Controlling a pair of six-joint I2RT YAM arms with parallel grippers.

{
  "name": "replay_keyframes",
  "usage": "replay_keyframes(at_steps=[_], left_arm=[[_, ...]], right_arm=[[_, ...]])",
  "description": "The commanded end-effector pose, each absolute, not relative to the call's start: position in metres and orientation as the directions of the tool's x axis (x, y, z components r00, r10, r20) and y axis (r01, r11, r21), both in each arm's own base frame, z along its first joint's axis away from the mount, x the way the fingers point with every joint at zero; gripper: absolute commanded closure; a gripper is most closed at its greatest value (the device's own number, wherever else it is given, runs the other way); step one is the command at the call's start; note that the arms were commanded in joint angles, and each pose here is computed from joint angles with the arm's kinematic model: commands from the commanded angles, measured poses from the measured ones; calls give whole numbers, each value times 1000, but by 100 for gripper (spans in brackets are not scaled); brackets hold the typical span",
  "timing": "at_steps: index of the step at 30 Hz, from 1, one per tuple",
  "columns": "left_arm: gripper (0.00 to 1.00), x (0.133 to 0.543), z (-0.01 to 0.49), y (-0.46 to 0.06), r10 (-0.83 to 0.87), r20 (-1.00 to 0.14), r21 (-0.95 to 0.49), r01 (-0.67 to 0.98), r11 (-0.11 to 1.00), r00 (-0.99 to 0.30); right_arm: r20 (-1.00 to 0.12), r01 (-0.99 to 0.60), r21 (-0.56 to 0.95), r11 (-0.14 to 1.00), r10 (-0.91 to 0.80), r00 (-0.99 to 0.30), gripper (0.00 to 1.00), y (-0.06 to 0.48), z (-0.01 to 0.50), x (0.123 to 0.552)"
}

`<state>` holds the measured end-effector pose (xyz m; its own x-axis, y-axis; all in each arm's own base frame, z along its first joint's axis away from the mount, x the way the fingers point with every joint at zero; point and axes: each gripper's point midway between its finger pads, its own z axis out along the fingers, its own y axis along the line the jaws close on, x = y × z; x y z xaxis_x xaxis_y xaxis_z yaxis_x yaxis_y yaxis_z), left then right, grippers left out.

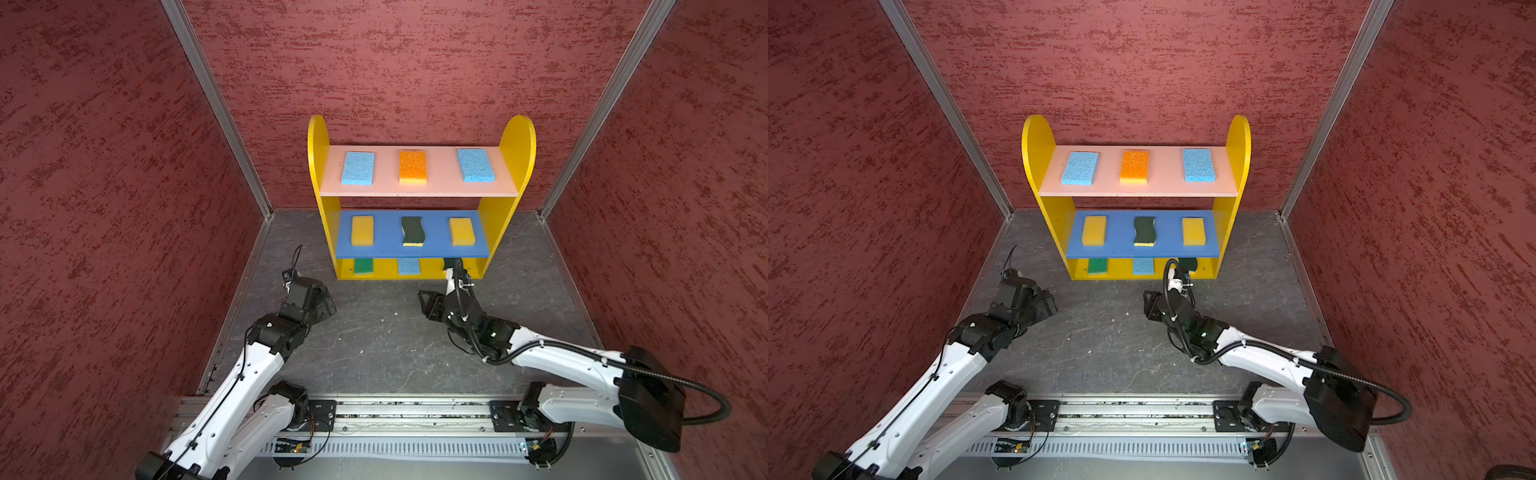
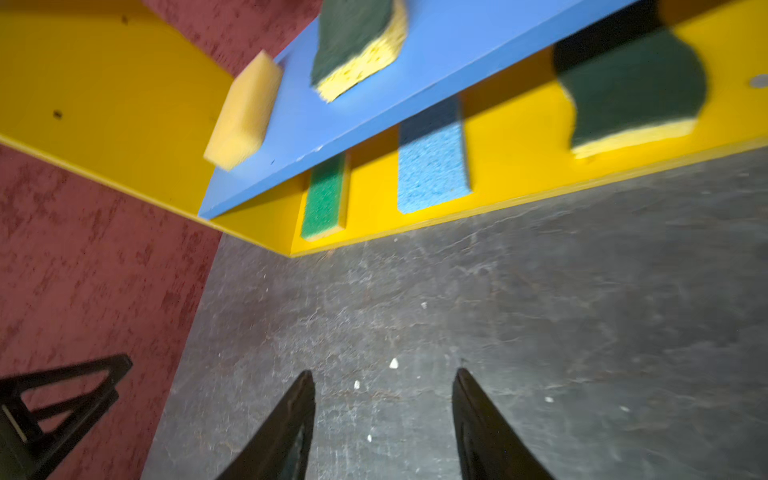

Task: Arrange cleaning sponges on a shelf
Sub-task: Move the cleaning sponge to the shelf, then reset both arms

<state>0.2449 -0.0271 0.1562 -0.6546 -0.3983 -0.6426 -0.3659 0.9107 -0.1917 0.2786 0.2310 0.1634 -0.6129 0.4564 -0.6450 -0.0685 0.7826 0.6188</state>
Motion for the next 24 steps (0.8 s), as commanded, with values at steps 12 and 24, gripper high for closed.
replay_keyframes(at_steps=[12, 24], left_arm=[[1, 281, 192, 16, -426, -742, -147, -494, 857, -517], [1, 306, 203, 53, -428, -790, -153, -535, 831, -438]], right_arm=[[-769, 69, 473, 878, 450, -455, 7, 77, 216, 329], [-808, 226, 459, 859, 510, -296, 5, -22, 210, 379]])
